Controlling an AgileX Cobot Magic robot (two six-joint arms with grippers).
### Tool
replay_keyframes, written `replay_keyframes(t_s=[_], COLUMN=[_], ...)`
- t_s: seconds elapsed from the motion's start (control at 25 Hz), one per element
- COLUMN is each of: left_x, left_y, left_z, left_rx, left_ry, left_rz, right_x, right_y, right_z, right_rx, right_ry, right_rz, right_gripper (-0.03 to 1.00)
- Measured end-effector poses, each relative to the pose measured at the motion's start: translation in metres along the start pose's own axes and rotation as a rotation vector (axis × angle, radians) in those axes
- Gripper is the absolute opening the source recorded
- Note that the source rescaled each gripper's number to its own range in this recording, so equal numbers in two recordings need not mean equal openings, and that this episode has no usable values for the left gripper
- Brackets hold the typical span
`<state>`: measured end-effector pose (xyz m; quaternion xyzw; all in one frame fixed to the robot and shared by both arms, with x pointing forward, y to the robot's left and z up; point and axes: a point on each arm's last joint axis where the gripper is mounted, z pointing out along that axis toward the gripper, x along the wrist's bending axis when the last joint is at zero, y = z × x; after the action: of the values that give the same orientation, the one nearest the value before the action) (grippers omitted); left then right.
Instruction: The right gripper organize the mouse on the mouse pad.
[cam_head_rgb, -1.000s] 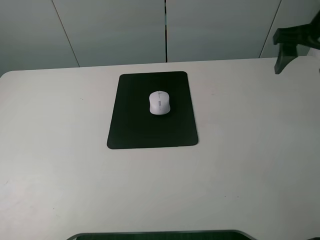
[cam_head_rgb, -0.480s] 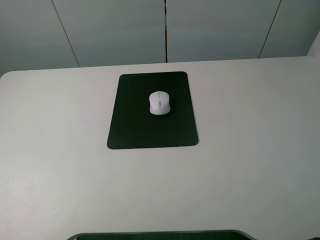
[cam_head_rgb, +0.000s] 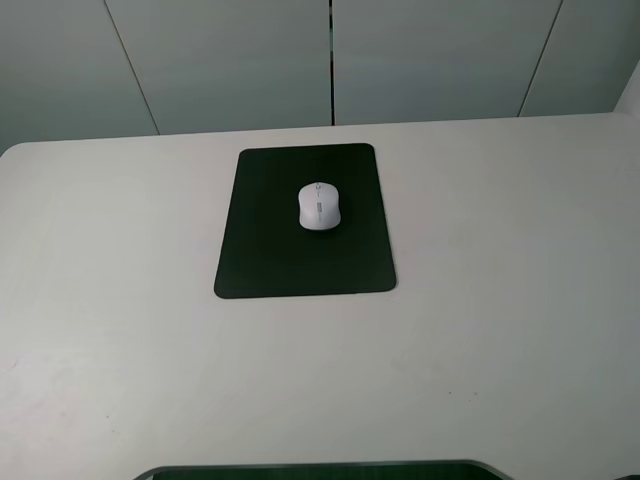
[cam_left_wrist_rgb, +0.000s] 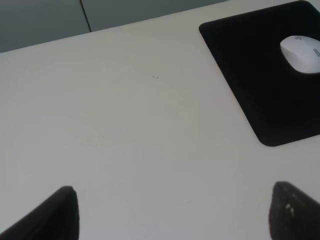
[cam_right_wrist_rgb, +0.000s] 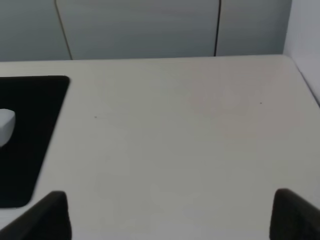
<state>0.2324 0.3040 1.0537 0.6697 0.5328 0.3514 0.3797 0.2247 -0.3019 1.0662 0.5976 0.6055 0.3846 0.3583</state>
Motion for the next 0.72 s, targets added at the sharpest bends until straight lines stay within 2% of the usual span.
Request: replay_keyframes(t_s=[0.2, 0.72], left_x=[0.0000, 0.0000], left_y=[0.0000, 0.0000], left_z=[0.0000, 0.0000], left_rx=[0.000, 0.000], left_ry=[0.000, 0.000], left_rz=[0.000, 0.000], right_x=[0.0052, 0.0057], right_y=[-0.0103, -0.0111], right_z=[0.0120, 0.0130], right_rx=[0.052, 0.043], right_ry=[0.064, 0.070], right_rz=[0.004, 0.004], right_gripper=[0.60, 0.60])
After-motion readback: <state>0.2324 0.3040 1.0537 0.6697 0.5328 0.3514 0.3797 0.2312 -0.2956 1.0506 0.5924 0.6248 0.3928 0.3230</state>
